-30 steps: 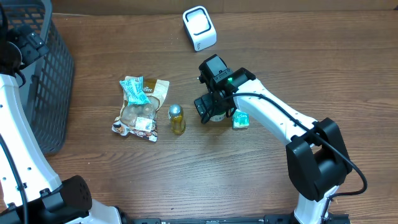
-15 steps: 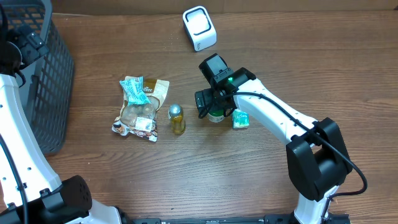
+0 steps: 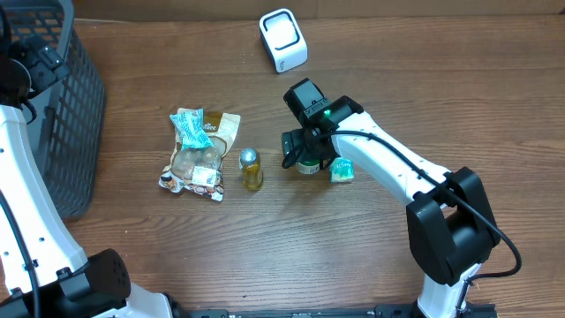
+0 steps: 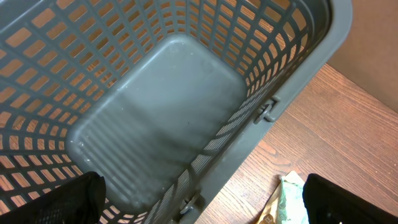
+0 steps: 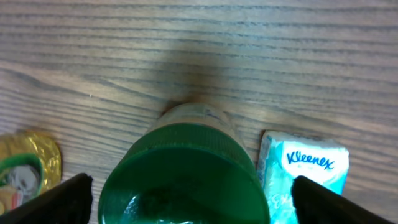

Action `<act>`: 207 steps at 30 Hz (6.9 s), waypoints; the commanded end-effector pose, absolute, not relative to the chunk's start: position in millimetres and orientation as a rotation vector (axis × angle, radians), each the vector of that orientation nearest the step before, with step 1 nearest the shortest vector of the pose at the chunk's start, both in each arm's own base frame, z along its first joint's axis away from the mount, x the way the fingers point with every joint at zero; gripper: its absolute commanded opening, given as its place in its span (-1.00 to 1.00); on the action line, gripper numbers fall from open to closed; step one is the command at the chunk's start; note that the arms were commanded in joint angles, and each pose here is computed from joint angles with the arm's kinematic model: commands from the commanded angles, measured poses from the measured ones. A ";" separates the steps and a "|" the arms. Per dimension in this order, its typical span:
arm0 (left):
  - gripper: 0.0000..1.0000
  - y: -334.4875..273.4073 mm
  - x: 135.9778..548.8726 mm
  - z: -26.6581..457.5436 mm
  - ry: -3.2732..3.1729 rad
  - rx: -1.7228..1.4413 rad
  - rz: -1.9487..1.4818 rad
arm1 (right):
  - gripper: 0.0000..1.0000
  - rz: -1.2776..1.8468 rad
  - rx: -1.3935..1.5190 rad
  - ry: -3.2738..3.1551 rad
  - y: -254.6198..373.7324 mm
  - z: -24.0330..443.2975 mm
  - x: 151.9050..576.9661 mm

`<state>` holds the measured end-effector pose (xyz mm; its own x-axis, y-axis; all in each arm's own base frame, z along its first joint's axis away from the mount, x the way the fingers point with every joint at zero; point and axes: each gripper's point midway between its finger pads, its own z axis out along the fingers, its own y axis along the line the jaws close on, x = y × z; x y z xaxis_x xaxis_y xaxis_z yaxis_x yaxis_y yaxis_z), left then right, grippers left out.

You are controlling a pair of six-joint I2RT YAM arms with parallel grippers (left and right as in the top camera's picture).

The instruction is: Scan the item barcode

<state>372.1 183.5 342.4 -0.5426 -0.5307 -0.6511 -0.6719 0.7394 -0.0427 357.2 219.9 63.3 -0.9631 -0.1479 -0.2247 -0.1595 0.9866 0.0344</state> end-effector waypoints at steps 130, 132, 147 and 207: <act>0.99 185.8 373.4 344.2 2.279 -0.884 0.291 | 0.57 0.180 0.065 3.059 249.2 37.0 352.0; 0.99 185.8 373.4 344.2 2.279 -0.884 0.291 | 0.57 0.181 0.073 3.060 249.4 37.0 351.8; 0.99 185.8 373.4 344.2 2.279 -0.884 0.291 | 0.57 0.158 0.026 3.049 257.8 36.7 346.2; 0.99 185.7 373.5 344.2 2.279 -0.884 0.290 | 0.46 -0.008 0.039 3.057 237.7 22.4 347.0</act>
<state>372.1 183.6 342.4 -0.5425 -0.5307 -0.6512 -0.6721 0.7392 -0.0425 348.3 242.2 30.7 -0.9954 0.0227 -0.0935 0.0206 0.9995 0.0235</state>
